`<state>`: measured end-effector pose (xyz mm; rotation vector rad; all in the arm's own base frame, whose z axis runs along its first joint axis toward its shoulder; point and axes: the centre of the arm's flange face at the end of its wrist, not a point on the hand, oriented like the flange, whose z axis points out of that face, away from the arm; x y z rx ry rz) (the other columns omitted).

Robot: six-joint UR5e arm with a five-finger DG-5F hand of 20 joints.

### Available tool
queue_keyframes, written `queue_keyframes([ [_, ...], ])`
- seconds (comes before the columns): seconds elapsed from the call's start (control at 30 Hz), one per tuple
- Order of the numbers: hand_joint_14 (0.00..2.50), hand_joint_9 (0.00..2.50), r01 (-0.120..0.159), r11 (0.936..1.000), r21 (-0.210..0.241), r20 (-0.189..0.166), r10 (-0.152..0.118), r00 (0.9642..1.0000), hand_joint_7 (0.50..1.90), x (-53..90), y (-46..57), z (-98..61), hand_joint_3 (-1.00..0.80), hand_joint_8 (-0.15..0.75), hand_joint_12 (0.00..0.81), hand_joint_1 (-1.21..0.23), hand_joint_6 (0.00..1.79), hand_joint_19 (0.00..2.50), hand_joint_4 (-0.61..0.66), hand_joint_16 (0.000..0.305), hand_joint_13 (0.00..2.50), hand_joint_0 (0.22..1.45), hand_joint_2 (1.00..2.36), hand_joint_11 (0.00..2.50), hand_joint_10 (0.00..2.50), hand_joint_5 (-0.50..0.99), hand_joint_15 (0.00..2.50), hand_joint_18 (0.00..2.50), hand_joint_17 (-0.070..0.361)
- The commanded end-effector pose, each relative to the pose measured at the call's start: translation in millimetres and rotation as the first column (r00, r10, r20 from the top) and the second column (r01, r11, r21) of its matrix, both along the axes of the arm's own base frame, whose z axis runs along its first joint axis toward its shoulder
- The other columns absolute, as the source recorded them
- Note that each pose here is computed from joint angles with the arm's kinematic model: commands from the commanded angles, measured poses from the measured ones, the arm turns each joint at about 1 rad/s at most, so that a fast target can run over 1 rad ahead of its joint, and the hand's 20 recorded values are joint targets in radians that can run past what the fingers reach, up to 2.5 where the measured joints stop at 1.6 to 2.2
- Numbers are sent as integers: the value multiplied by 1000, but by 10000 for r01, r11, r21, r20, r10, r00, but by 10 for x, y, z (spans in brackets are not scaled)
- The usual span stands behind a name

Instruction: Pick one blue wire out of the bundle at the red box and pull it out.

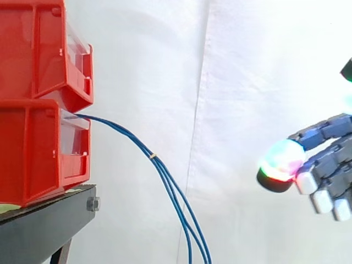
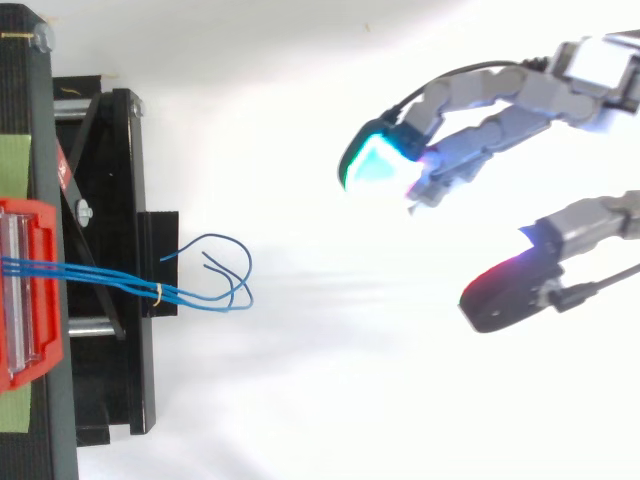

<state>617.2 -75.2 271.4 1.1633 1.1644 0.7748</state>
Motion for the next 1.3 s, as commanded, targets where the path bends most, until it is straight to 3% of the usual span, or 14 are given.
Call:
queue_keyframes([
  [0.0,13,671,13,10000,-9,75,-13,10000,931,200,34,-81,-500,361,466,-729,503,578,365,68,690,527,1000,492,12,-138,485,660,153],
  [0.07,15,670,-2,10000,9,95,2,10000,933,299,52,-74,-500,361,464,-730,503,579,372,68,682,528,1000,494,14,-136,479,657,153],
  [0.13,13,668,-48,10000,7,-7,48,10000,934,404,74,-171,-500,361,465,-732,503,579,369,68,677,528,1000,502,12,-133,480,657,153],
  [0.27,13,669,-62,10000,29,-44,62,10000,934,484,89,-264,-500,363,463,-737,503,580,372,68,672,528,1000,502,14,-131,480,657,152],
  [0.33,13,666,-124,9999,86,131,123,9998,936,550,106,-270,-500,363,464,-739,503,583,379,68,672,528,1000,498,14,-130,475,656,152],
  [0.47,13,665,-125,9999,36,348,124,9993,953,575,128,-248,-500,361,461,-736,503,593,392,67,676,533,1000,503,12,-121,474,661,151],
  [0.5,15,666,-179,9996,-233,429,189,9989,957,597,155,-241,-500,362,458,-737,503,591,395,67,679,532,1000,495,14,-121,480,662,151],
  [0.63,15,667,-210,9989,-424,286,223,9993,948,631,163,-374,-500,363,457,-734,503,591,391,67,680,534,1000,504,12,-121,479,668,151],
  [0.73,14,667,-209,9991,-373,344,222,9992,951,673,171,-487,-500,362,456,-733,503,593,388,67,682,535,1000,504,12,-121,481,669,151],
  [0.9,13,669,-59,9992,-400,579,82,9983,949,740,170,-486,-500,363,458,-729,503,592,390,67,684,535,1000,495,14,-122,476,675,151],
  [1.13,13,671,-12,9995,-302,335,22,9994,946,892,126,-707,-500,364,458,-719,503,592,386,67,686,535,1000,496,14,-123,478,675,150],
  [1.27,14,671,-109,9999,-25,417,109,9991,945,955,126,-741,-500,364,458,-716,503,591,391,67,687,535,1000,508,12,-123,481,675,150],
])
